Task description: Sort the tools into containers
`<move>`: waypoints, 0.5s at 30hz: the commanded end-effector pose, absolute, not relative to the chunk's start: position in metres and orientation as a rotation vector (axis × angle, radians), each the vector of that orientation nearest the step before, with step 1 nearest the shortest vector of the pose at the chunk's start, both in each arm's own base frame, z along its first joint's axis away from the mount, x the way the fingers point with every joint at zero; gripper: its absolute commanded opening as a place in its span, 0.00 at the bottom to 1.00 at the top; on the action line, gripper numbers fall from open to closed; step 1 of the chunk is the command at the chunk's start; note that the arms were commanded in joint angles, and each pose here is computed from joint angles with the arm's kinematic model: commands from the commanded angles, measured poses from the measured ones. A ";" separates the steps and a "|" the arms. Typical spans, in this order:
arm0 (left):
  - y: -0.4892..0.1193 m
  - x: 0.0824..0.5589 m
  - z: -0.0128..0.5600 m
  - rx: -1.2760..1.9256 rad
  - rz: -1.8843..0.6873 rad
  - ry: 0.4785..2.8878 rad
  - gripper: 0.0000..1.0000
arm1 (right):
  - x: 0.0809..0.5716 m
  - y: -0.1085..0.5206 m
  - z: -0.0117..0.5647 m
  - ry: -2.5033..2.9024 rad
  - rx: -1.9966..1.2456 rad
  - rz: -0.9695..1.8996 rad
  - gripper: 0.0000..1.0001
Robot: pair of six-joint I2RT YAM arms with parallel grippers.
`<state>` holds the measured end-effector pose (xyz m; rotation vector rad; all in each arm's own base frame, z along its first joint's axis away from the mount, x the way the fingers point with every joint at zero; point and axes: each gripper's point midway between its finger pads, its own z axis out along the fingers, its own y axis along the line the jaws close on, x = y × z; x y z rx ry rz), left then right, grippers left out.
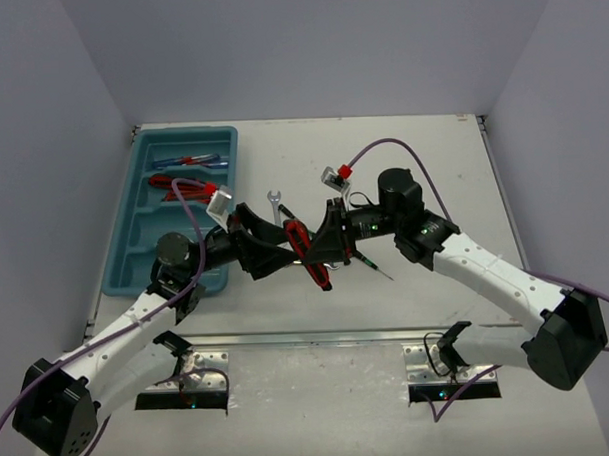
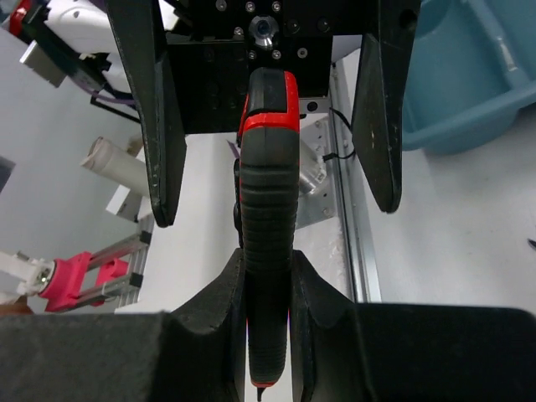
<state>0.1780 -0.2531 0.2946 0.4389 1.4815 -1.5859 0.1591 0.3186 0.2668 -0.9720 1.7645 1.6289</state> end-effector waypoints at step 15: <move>-0.267 0.184 0.341 0.445 -1.523 1.378 0.00 | 0.161 0.340 0.285 1.700 -0.997 1.603 0.24</move>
